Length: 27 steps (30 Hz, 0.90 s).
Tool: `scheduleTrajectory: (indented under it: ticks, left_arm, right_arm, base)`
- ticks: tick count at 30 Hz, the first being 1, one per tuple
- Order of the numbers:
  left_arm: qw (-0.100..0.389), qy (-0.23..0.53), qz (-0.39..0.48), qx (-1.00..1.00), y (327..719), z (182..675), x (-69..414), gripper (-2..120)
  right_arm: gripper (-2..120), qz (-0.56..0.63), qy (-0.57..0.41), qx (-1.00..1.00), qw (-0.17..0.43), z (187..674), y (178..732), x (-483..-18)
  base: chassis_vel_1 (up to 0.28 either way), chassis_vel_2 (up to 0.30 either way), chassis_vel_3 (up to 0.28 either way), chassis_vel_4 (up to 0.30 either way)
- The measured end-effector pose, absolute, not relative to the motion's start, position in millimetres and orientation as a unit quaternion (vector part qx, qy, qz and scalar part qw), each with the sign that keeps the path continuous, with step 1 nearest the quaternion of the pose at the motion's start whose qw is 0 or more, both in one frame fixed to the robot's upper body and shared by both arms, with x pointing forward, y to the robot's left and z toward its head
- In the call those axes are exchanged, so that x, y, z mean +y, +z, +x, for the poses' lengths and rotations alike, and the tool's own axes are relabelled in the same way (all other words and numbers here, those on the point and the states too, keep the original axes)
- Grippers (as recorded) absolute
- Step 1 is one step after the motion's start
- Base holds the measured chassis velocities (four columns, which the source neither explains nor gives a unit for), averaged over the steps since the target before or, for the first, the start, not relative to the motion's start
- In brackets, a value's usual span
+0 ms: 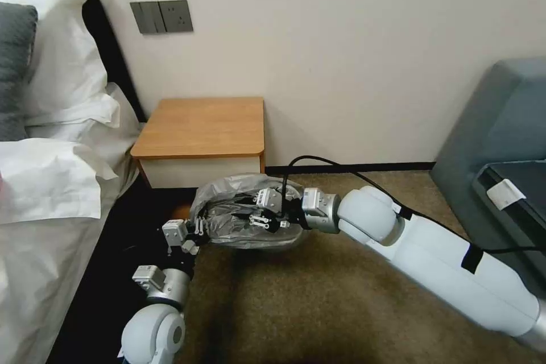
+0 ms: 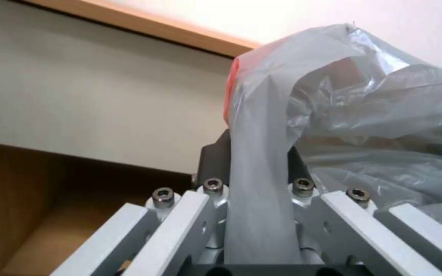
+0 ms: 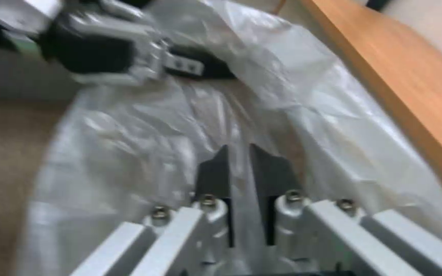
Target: Pick up the garbage bag from the table and place it over the trash can.
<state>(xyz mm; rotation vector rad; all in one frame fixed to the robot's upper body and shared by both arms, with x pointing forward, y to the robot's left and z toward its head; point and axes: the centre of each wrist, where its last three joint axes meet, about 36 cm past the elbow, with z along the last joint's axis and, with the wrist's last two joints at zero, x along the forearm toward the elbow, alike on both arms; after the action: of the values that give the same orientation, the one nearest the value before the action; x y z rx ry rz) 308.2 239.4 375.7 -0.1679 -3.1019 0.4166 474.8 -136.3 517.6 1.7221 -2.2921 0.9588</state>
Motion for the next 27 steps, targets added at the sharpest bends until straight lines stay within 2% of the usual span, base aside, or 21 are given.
scheduleTrajectory:
  ticks: [1,3,10,27]
  left_arm:
    - [0.004,0.133,-0.054,-0.990,375.7,308.2,239.4,8]
    - [0.001,0.131,-0.056,-0.990,376.4,308.4,237.9,8]
    - [-0.006,0.123,-0.059,-0.991,377.7,310.5,233.1,8]
    - [-0.020,0.122,-0.069,-0.990,389.4,306.3,226.2,8]
  right_arm:
    - [8,0.569,0.317,-0.757,0.059,474.8,517.6,-136.3]
    - [0,0.557,0.340,-0.754,0.074,480.4,514.2,-133.7]
    - [0,0.550,0.365,-0.745,0.097,485.3,502.0,-118.6]
    - [0,0.535,0.448,-0.711,0.083,497.2,476.9,-78.7]
  base:
    - [0.000,0.000,0.000,0.000]
    - [0.000,0.000,0.000,0.000]
    - [0.000,0.000,0.000,0.000]
    - [0.000,0.000,0.000,0.000]
